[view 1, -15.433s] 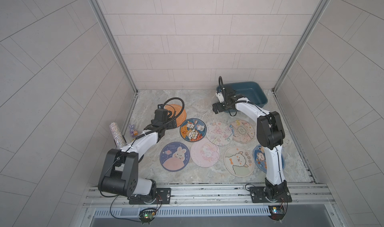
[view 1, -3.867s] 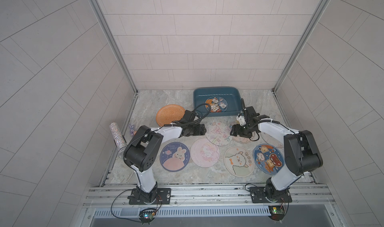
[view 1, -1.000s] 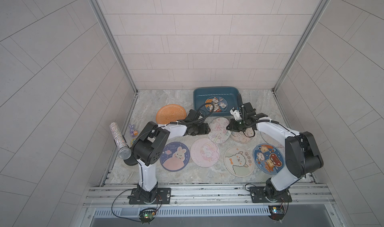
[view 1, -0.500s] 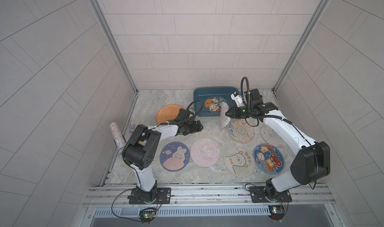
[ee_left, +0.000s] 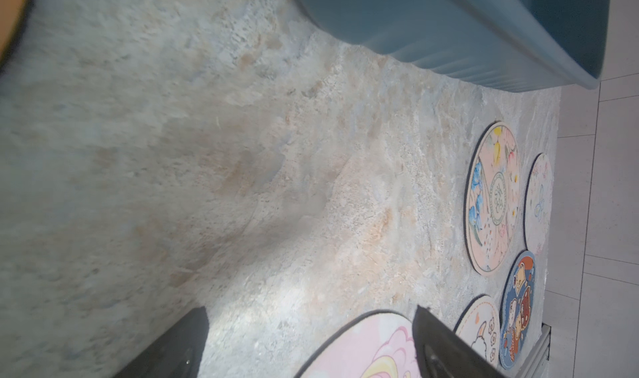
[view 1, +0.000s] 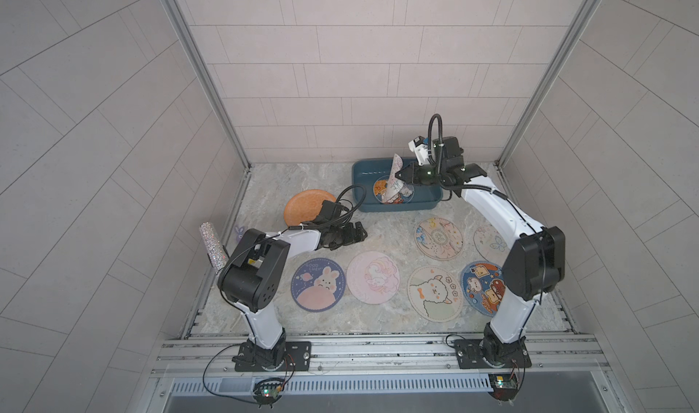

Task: Put the coasters into the storage box
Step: Place the coaster in the storage box.

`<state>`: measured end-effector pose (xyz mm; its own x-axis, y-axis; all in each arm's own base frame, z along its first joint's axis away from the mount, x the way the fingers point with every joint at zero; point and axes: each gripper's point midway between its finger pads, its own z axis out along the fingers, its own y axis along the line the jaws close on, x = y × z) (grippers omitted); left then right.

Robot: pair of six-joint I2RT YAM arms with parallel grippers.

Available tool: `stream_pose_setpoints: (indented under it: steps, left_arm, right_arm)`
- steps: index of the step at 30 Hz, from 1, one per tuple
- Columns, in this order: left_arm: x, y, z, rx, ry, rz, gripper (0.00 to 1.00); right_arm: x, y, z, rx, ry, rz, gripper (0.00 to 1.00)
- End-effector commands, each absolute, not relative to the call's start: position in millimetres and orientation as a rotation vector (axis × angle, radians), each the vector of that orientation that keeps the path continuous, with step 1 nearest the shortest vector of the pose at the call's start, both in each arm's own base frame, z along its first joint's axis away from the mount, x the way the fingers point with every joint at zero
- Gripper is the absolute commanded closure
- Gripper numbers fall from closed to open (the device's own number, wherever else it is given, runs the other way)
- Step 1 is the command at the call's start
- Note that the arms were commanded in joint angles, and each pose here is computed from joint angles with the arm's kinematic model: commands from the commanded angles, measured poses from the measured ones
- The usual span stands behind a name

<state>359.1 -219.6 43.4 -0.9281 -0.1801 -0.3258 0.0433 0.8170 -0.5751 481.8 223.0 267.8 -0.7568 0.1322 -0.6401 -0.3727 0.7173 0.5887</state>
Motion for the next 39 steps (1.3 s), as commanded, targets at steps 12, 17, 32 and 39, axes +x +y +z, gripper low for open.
stream_pose_setpoints:
  steps: [12,17,32,39]
  left_arm:
    - [356.8,-208.6,41.9,-0.116,2.642,-0.827,0.00]
    - [356.6,-206.1,42.6,-0.111,2.644,-0.808,0.00]
    - [351.3,-197.4,45.8,-0.111,2.661,-0.743,0.00]
    - [343.7,-189.3,47.7,-0.124,2.680,-0.692,0.00]
  right_arm:
    - [573.6,243.4,205.6,-0.052,2.266,1.023,1.00]
    - [586.0,210.8,151.7,0.009,2.412,0.877,1.00]
    - [575.0,155.7,115.9,0.009,2.600,0.542,0.56]
    - [561.7,144.0,135.3,-0.039,2.610,0.427,0.35]
